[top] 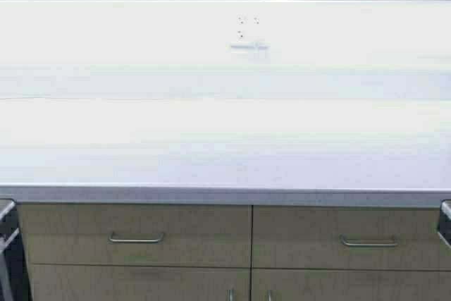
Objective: Open the cabinet, put the pot inside, then close it
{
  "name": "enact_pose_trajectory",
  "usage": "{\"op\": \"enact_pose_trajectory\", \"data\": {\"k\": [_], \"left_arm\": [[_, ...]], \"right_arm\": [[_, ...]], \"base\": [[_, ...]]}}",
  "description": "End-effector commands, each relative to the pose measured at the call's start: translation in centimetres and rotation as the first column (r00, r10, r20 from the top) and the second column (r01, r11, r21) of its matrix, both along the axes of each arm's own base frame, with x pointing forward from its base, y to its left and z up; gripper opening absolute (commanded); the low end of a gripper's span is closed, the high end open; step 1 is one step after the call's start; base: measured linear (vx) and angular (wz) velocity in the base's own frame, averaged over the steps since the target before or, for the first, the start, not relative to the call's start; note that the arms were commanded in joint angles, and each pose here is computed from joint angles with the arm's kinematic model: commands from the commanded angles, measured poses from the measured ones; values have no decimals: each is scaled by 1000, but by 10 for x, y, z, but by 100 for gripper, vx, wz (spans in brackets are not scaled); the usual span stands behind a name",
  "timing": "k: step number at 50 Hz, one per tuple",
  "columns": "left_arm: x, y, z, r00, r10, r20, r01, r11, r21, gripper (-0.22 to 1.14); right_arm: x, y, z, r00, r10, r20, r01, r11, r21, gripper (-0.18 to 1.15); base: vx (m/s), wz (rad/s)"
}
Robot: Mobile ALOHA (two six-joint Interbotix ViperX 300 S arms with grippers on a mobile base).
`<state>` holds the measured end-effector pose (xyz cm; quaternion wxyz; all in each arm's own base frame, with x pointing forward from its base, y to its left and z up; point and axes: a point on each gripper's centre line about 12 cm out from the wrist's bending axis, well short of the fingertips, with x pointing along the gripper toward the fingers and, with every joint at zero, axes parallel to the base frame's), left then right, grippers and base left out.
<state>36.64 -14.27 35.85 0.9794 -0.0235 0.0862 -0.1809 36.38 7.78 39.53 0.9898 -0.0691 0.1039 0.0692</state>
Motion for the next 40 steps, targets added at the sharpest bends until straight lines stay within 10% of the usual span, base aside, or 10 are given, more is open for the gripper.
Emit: {"op": "enact_pose_trajectory", "data": {"k": [1, 40], "left_arm": [[-12, 2, 15, 999, -5, 39, 6, 1000, -23, 4], [-18, -6, 0, 1000, -27, 6, 27, 999, -40, 4]], "right_arm": [[-34, -8, 9, 999, 1, 35, -2, 1000, 18, 7], [-55, -2, -28, 998, 34, -44, -31, 997, 73, 7]], "base": [[11, 6], [6, 3]]}}
